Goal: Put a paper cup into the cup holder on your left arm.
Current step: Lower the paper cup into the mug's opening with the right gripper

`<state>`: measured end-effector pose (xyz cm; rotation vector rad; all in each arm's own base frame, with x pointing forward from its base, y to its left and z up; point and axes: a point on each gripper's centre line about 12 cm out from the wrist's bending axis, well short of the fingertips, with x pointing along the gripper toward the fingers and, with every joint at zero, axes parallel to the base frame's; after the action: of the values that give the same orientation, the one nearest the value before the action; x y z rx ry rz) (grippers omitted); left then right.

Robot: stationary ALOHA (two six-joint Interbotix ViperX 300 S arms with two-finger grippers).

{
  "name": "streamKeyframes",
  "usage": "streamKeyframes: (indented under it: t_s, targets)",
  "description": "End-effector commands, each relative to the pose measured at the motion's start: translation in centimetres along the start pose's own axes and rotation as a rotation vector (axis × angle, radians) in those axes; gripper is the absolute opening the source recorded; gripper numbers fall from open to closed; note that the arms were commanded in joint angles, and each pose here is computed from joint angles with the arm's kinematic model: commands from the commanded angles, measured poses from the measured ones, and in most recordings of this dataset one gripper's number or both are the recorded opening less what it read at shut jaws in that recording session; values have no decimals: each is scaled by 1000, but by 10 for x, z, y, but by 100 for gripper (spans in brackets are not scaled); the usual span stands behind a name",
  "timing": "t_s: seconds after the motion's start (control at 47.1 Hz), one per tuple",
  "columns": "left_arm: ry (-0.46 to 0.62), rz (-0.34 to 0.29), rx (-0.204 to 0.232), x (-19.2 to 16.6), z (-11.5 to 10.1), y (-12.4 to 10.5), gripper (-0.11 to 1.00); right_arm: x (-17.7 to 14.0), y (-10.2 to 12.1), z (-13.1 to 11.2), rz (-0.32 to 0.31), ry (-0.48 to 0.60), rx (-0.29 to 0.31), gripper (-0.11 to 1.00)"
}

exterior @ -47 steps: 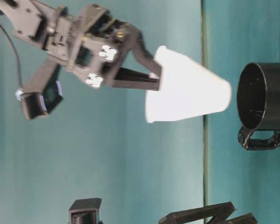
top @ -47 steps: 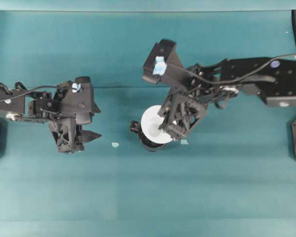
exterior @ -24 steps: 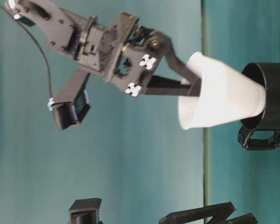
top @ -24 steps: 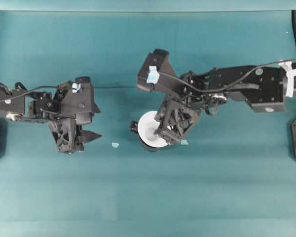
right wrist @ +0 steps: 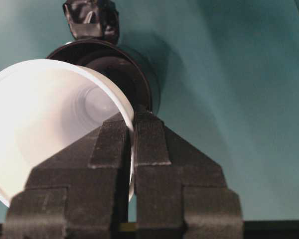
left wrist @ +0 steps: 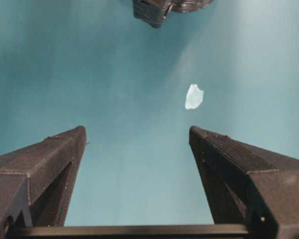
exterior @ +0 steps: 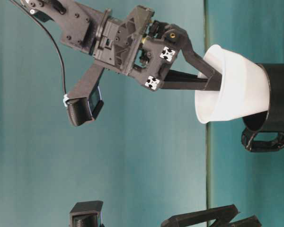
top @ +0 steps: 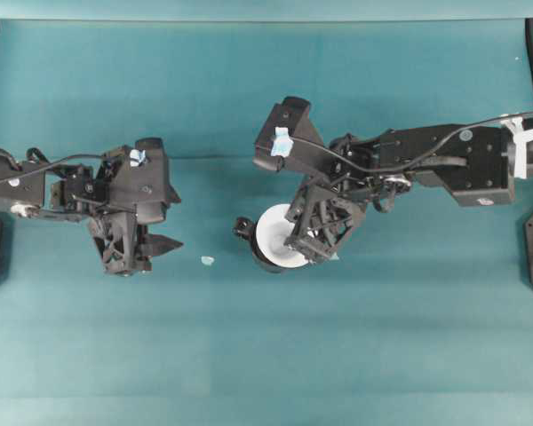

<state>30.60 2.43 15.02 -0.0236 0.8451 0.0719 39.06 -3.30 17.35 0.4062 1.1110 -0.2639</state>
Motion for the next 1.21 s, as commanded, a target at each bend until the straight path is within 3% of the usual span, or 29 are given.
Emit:
streamKeyframes:
  t_s: [0.0, 1.188]
  targets:
    - [-31, 0, 1, -3, 8, 0, 88, -2, 3, 2, 6, -14, 0, -6]
    - [-31, 0, 0, -3, 9, 0, 88, 1, 5, 11, 9, -23, -2, -5]
